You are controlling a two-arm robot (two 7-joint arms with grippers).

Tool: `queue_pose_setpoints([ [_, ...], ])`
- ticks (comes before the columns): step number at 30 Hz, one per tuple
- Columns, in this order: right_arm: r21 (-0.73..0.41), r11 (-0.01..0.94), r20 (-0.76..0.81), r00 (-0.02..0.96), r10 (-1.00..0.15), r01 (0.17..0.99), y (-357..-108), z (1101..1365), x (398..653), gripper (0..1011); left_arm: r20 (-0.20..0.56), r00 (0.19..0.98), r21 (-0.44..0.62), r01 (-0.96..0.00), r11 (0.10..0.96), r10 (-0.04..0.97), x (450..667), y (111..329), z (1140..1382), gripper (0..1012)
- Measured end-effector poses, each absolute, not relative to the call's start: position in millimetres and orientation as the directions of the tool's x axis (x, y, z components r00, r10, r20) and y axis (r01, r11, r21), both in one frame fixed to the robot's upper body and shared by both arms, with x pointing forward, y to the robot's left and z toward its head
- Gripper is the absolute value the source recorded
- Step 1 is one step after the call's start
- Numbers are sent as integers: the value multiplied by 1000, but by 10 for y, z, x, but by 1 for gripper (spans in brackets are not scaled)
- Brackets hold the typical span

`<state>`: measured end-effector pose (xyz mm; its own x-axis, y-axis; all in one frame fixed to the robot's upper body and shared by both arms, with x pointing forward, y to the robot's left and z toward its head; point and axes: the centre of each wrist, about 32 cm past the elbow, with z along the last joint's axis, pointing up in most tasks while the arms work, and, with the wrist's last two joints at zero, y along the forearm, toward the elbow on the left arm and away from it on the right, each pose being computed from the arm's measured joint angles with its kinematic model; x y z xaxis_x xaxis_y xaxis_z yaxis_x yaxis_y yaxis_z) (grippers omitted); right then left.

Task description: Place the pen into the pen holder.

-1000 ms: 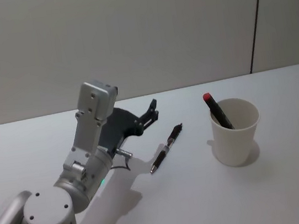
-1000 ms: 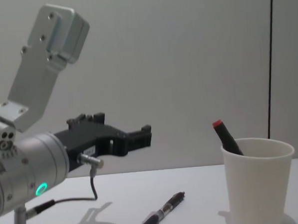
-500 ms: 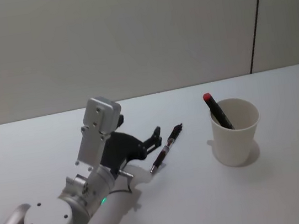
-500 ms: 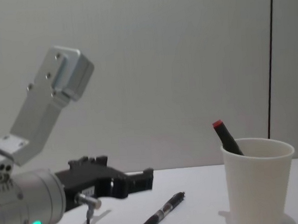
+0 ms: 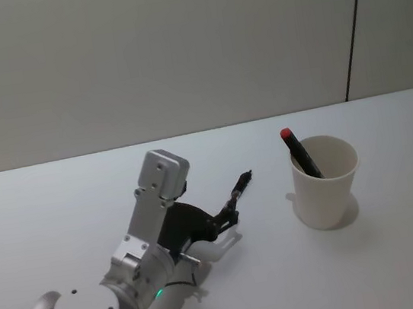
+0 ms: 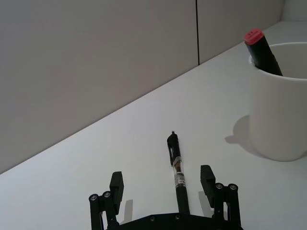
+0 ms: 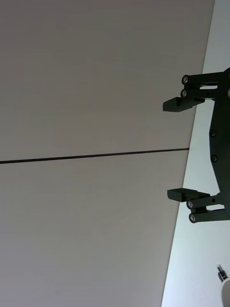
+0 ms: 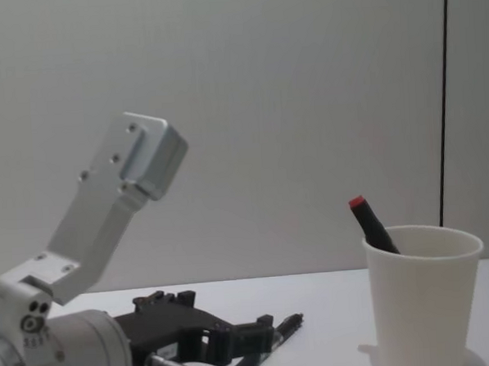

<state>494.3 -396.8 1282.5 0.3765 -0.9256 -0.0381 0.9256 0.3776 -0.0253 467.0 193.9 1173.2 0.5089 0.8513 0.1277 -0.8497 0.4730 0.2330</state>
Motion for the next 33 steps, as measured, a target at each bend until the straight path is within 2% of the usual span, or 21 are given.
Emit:
queue_pose_setpoints([
  [16, -25, 377, -38, 376, -926, 926, -3971, 12826, 4942, 1002, 172, 545, 302, -822, 482, 821, 4679, 1754, 11793, 1001],
  [33, -25, 377, -38, 376, -926, 926, -3970, 12826, 4942, 1001, 162, 544, 357, -810, 465, 823, 4712, 1712, 11748, 1001],
])
